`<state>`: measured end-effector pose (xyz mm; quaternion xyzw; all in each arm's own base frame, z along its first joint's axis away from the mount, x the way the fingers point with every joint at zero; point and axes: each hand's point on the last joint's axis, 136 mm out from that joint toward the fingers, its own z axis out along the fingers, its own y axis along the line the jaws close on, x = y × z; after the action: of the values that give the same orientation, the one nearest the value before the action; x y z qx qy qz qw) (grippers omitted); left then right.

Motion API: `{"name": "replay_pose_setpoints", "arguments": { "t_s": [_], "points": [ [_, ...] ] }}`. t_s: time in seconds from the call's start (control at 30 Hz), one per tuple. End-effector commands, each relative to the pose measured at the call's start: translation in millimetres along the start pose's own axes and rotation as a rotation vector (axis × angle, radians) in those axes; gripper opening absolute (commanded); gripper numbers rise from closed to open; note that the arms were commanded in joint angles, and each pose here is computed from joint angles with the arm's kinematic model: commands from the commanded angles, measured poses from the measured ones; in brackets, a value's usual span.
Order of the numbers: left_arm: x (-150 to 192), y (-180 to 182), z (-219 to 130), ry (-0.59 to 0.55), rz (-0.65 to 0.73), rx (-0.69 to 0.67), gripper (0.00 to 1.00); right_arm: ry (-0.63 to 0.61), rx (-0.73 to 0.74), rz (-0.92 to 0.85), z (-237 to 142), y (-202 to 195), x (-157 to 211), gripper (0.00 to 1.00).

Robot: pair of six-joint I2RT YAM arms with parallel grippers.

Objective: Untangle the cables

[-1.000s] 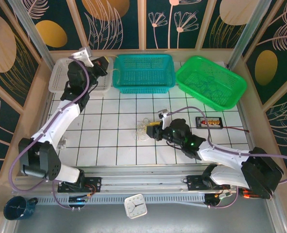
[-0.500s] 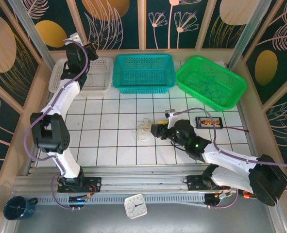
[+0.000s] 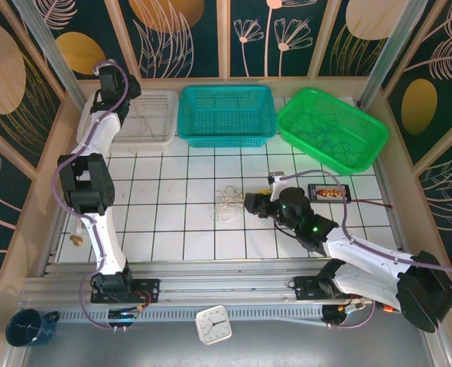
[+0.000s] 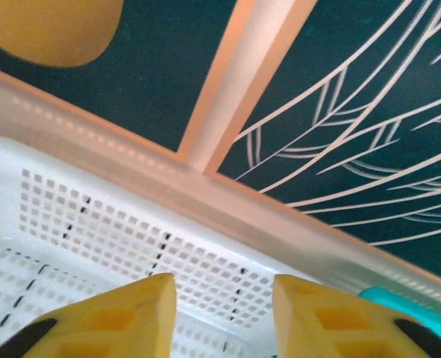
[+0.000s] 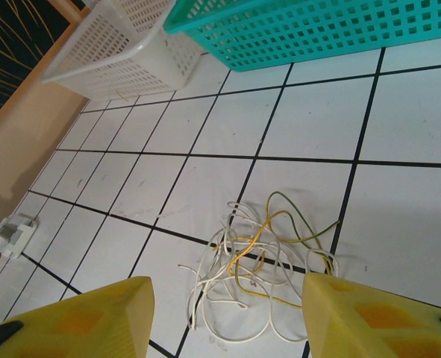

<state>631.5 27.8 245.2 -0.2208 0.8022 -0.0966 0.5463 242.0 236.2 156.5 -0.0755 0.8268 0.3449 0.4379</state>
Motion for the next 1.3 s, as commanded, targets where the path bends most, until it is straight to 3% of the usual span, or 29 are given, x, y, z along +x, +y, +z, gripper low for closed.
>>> {"name": "replay_pose_setpoints", "arguments": {
  "t_s": [0.0,0.23,0.57,0.73,0.93,1.17,1.27],
  "points": [
    [-19.1,-3.2,-7.1,-0.018,0.005,0.012,0.57,0.001,0.034,0.029,-0.4,-9.9,3.9,0.55],
    [-37.7,-22.5,-30.4,-0.044,-0.020,0.092,0.99,0.021,0.059,0.062,4.3,-17.1,12.2,0.55],
    [-20.1,-45.2,-82.0,-0.023,-0.160,0.277,0.99,0.065,0.143,0.101,13.6,-39.4,27.3,0.55],
    [1.8,-82.2,-126.8,0.019,-0.170,0.416,0.99,0.085,0.155,0.130,21.5,-50.1,33.9,0.54],
    [75.8,-136.5,-174.4,0.175,-0.129,0.557,0.99,0.110,0.171,0.147,36.5,-60.5,40.8,0.54],
    [214.9,-137.3,-213.4,0.388,-0.125,0.567,0.99,0.148,0.135,0.174,53.4,-57.8,47.6,0.53],
    [258.9,-126.6,-230.6,0.448,-0.130,0.561,0.99,0.161,0.140,0.174,58.6,-58.8,49.7,0.53]
  ]
}}
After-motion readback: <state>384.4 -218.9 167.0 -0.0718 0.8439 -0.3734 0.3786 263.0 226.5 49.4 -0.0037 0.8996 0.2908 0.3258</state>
